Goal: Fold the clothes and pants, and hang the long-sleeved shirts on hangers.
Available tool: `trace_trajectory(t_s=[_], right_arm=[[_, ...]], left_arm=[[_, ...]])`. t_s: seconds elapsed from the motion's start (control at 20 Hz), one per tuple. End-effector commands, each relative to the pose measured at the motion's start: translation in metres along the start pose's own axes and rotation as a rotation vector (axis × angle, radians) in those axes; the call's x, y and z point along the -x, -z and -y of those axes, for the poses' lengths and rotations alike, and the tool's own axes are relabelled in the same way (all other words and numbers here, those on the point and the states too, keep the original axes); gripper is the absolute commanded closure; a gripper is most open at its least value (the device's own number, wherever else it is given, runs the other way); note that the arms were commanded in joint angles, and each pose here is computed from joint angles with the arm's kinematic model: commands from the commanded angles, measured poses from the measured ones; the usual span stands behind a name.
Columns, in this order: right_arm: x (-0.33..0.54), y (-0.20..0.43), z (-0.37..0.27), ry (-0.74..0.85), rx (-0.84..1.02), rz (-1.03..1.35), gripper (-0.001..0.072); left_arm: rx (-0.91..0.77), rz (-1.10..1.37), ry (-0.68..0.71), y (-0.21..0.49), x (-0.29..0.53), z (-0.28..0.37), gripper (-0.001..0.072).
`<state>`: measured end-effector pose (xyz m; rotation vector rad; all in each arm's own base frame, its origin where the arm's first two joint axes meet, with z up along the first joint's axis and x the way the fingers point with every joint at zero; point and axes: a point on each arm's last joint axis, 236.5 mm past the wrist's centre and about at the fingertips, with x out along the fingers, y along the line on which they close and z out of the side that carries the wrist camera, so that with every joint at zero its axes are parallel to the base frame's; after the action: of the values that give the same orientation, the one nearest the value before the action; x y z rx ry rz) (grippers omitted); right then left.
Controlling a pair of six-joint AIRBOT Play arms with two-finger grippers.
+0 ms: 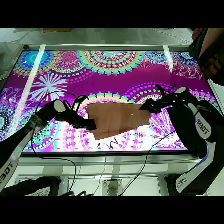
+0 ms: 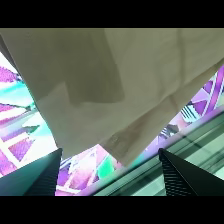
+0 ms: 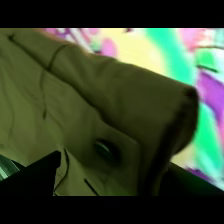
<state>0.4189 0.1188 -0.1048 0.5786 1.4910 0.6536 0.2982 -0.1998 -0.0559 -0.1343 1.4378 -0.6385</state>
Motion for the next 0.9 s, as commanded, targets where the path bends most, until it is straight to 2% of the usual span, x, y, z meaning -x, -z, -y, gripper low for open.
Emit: trace_trajectory(t_s=[0.0, 0.05, 0.15, 0.3, 0.35, 0.45, 0.5, 0.65, 0.85], right_arm=[[-0.031, 0.007, -0.025, -0.017, 0.095, -0.052, 0.0146], [-0.039, 0.007, -0.031, -0.009, 0.115, -0.057, 0.0297], [-0.046, 0.006, -0.043, -0.006, 0.147, -0.060, 0.0684], [-0.025, -0.011, -0.070, -0.007, 0.189, -0.025, 0.0693], [-0.008, -0.021, -0.078, 0.012, 0.199, 0.010, 0.0694], [0.034, -0.043, -0.086, 0.090, 0.200, 0.102, 0.0694], [0.063, -0.052, -0.088, 0.143, 0.190, 0.160, 0.0694], [0.164, -0.064, -0.083, 0.308, 0.079, 0.365, 0.0693], [0.298, -0.010, -0.043, 0.544, -0.193, 0.564, 0.0693]], left_arm=[[0.000, 0.002, -0.001, -0.001, 0.000, -0.001, 0.0016], [0.000, 0.006, -0.002, -0.001, 0.000, -0.001, 0.0017], [-0.002, 0.018, -0.013, -0.005, 0.001, -0.005, 0.0019], [-0.064, 0.059, -0.116, -0.025, 0.032, -0.026, 0.0022], [-0.102, 0.076, -0.178, -0.034, 0.053, -0.036, 0.0085], [-0.180, 0.134, -0.341, -0.054, 0.107, -0.057, 0.0464], [-0.211, 0.188, -0.429, -0.066, 0.140, -0.066, 0.0686], [-0.258, 0.363, -0.589, -0.082, 0.222, -0.067, 0.0700], [-0.272, 0.491, -0.620, -0.073, 0.270, -0.048, 0.0700]])
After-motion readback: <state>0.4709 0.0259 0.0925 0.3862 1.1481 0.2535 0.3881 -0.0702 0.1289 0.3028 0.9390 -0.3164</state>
